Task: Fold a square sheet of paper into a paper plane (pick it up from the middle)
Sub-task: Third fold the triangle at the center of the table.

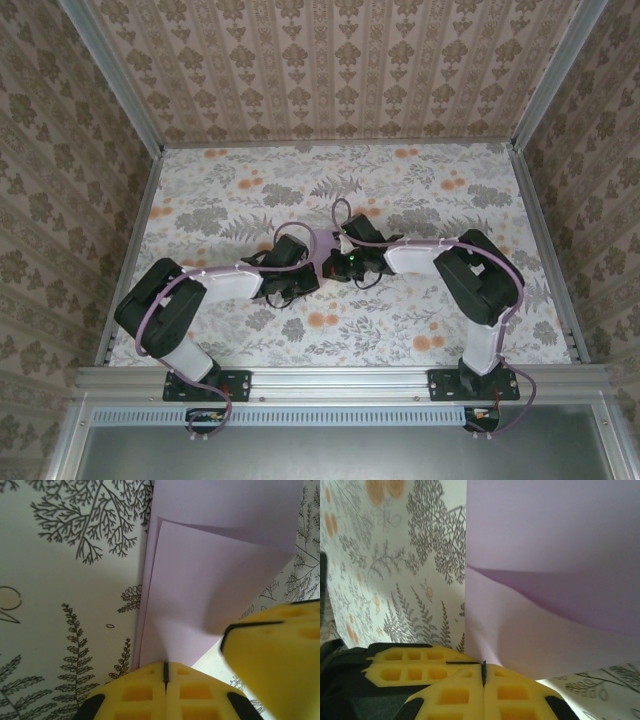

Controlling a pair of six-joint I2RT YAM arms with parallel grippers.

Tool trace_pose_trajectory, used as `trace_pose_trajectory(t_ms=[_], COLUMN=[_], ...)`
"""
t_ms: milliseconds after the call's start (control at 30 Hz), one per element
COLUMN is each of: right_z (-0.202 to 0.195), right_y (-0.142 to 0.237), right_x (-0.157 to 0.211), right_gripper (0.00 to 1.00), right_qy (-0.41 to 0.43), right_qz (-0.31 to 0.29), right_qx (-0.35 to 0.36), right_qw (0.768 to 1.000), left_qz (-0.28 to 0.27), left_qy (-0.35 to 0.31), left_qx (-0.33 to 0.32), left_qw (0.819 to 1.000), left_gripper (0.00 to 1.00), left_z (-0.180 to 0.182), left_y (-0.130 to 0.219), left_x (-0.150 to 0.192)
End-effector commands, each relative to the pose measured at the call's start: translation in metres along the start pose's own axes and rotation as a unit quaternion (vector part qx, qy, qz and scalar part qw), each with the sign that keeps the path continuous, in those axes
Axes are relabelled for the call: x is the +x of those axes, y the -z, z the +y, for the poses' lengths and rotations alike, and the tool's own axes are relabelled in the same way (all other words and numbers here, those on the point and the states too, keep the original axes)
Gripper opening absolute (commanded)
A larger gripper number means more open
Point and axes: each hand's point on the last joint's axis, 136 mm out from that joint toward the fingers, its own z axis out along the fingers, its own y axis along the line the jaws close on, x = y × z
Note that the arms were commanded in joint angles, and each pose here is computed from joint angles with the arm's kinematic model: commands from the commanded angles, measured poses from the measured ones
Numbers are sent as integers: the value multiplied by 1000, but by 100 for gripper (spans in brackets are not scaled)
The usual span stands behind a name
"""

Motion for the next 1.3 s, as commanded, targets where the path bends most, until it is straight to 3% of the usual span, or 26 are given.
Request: trace_pose_trajectory(t_ms=[0, 400, 600, 767, 900, 1100, 1267], right_z=[-8, -38, -72, -52, -27, -7, -6], right_y=[-8, -2, 22, 59, 61, 23, 1], right_x=[3, -25, -63, -84, -69, -34, -27], right_gripper=[0, 0, 1, 1, 0, 0, 0], right_qy=[-1, 1, -13, 22, 35, 18, 0], right_qz=[18, 3, -33, -85, -78, -30, -4], right_qx=[16, 44, 57, 55, 29, 2, -14], right_qw=[1000, 999, 998, 995, 996, 999, 1000], left_qz=[36, 57, 57, 50, 49, 47, 49], left_qy=[22, 35, 40, 22, 5, -2, -5], left_qx=[-75, -117, -118, -107, -100, -93, -90], left_qw=[996, 991, 990, 993, 994, 994, 995], left_gripper=[0, 0, 0, 0, 0, 0, 0], left_z=[42, 61, 68, 60, 54, 51, 49], left_y=[-10, -7, -5, -2, 0, 1, 2], left_x=[20, 30, 30, 20, 15, 13, 12])
